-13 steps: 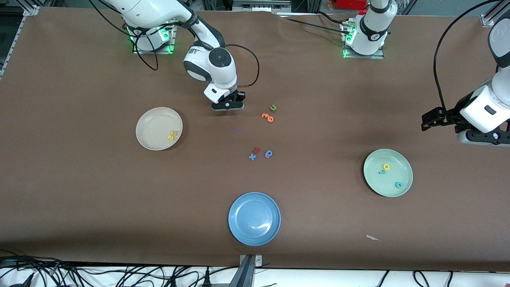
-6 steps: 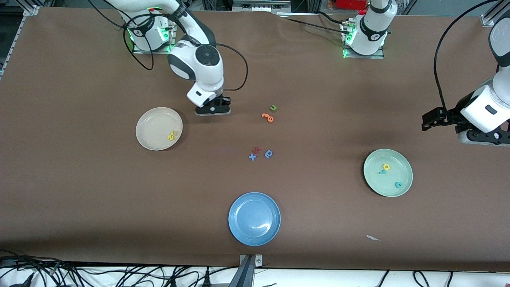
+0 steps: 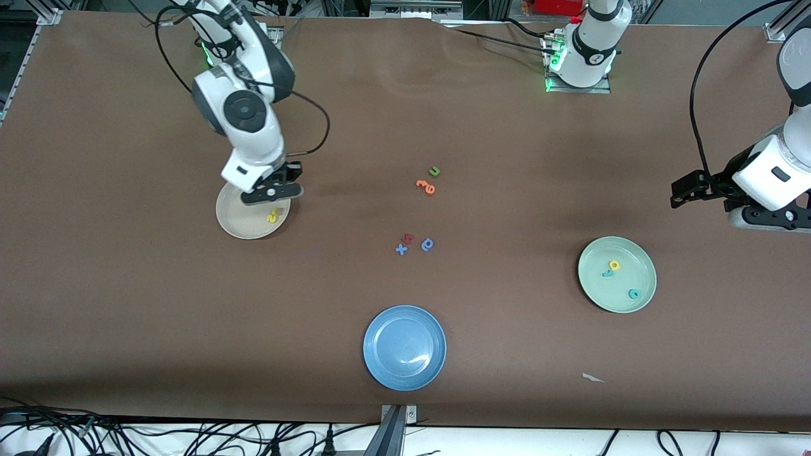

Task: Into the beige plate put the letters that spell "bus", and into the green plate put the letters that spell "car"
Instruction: 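Carry the cyan p to the white plate with the right gripper and release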

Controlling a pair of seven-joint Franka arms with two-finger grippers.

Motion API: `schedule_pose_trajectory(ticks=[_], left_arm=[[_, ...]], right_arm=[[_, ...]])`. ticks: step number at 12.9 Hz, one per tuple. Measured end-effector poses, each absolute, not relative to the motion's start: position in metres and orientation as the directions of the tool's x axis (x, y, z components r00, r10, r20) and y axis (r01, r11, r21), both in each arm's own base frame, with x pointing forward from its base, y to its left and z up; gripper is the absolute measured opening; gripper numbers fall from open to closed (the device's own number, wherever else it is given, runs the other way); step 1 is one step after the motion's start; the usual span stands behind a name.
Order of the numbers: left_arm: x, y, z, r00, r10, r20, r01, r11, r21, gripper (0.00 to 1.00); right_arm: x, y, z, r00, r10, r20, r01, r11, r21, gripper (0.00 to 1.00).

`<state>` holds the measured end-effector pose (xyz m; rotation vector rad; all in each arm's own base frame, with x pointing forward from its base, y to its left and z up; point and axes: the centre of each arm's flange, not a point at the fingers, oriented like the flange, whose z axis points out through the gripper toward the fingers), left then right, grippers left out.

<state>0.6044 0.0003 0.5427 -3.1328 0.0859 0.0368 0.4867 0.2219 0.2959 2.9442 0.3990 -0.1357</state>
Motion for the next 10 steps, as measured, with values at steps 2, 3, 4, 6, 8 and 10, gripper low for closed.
schedule_pose_trajectory(ticks=[2,3,4,6,8,10], left_arm=[[0.6044,0.0003,0.5428,0.998,-0.055,-0.023,-0.055,-0.998,-0.007,1.0],[0.6044,0.0003,0.5428,0.998,-0.055,-0.023,-0.055,-0.998,-0.007,1.0],[0.6044,0.0003,0.5428,0.998,-0.055,-0.023,-0.055,-0.998,-0.007,1.0],[0.6044,0.0003,0.5428,0.998,-0.055,-0.023,-0.055,-0.998,-0.007,1.0],[0.6044,0.0003,0.5428,0.998,-0.055,-0.023,-0.055,-0.998,-0.007,1.0],[0.6044,0.0003,0.5428,0.998,-0.055,-0.023,-0.055,-0.998,-0.007,1.0]], right_arm=[[0.4911,0.2046,0.2928,0.956,0.262,-0.129,0.28,-0.948,0.149,0.3],[0.4901,0.2026,0.2906,0.956,0.261,-0.135,0.28,-0.948,0.149,0.3],[0.4888,0.2026,0.2891,0.955,0.262,-0.139,0.282,-0.948,0.149,0.33],[0.4876,0.2027,0.288,0.954,0.263,-0.142,0.283,-0.948,0.149,0.4],[0.4876,0.2028,0.288,0.954,0.262,-0.142,0.283,-0.948,0.148,0.46],[0.4875,0.2028,0.288,0.955,0.262,-0.142,0.282,-0.948,0.148,0.63]])
